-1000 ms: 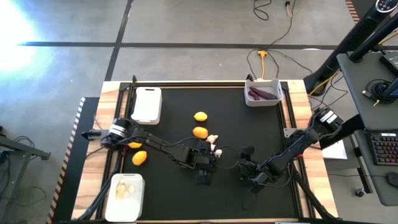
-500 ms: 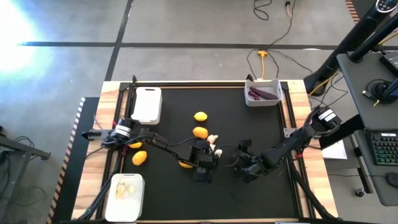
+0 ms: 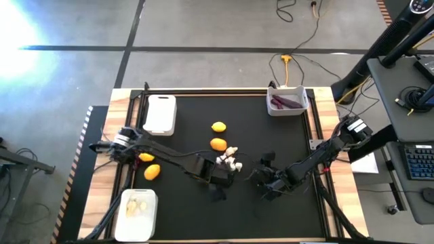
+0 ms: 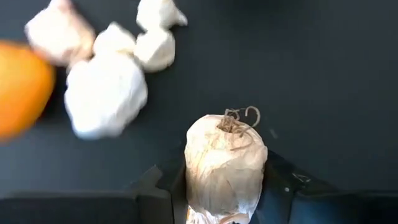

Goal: Sort produce into baskets
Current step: Put the big garlic into the bottom white bin

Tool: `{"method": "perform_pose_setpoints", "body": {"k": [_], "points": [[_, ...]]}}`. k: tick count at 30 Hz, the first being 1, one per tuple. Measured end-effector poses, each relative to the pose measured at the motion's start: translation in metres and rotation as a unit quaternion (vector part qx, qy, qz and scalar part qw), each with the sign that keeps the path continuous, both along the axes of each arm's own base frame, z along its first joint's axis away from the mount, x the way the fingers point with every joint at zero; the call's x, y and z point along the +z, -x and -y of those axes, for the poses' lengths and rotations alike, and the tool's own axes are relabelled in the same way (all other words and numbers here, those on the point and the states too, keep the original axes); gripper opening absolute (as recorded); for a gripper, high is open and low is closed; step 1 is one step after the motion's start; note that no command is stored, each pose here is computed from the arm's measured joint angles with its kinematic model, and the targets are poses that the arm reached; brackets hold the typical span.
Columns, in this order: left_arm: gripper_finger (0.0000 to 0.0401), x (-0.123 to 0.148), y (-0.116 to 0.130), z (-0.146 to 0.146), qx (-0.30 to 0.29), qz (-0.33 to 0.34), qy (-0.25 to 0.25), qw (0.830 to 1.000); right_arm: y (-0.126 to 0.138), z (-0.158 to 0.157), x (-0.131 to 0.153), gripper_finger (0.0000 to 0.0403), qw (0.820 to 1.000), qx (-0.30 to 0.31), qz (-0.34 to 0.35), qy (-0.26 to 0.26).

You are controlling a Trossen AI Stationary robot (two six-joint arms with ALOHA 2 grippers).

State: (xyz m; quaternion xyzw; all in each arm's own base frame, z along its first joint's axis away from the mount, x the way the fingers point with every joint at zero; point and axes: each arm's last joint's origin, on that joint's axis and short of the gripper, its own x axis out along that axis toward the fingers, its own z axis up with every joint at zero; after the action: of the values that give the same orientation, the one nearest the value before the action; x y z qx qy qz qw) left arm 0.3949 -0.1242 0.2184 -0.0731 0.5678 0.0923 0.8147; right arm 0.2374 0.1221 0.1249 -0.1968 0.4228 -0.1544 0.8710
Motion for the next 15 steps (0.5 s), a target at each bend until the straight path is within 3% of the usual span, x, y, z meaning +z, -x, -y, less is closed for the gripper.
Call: {"method": "perform_pose_setpoints", "body": {"k": [4,7,9,11,13,15], "points": [[0.0125,0.039,0.026,0.026,0.030,-0.064,-0.005,0.997,0.003,0.002,-0.003,0.0249,1.000,-0.007,-0.001,-0.003],[0.0126,0.052,0.060,0.043,0.083,-0.166,-0.025,0.982,0.004,0.003,-0.005,0.0249,1.000,-0.009,-0.002,-0.003],[0.0126,0.051,0.080,0.056,0.132,-0.217,-0.023,0.967,0.005,0.003,-0.006,0.0249,1.000,-0.010,-0.004,-0.003],[0.0126,0.047,0.097,0.072,0.149,-0.210,0.016,0.966,0.005,0.003,-0.006,0.0249,1.000,-0.010,-0.004,-0.003],[0.0126,0.040,0.116,0.084,0.183,-0.201,0.029,0.962,0.005,0.003,-0.006,0.0249,1.000,-0.010,-0.002,-0.004],[0.0126,0.027,0.143,0.093,0.225,-0.231,0.016,0.946,0.004,0.003,-0.006,0.0249,1.000,-0.009,0.004,-0.006]]}}
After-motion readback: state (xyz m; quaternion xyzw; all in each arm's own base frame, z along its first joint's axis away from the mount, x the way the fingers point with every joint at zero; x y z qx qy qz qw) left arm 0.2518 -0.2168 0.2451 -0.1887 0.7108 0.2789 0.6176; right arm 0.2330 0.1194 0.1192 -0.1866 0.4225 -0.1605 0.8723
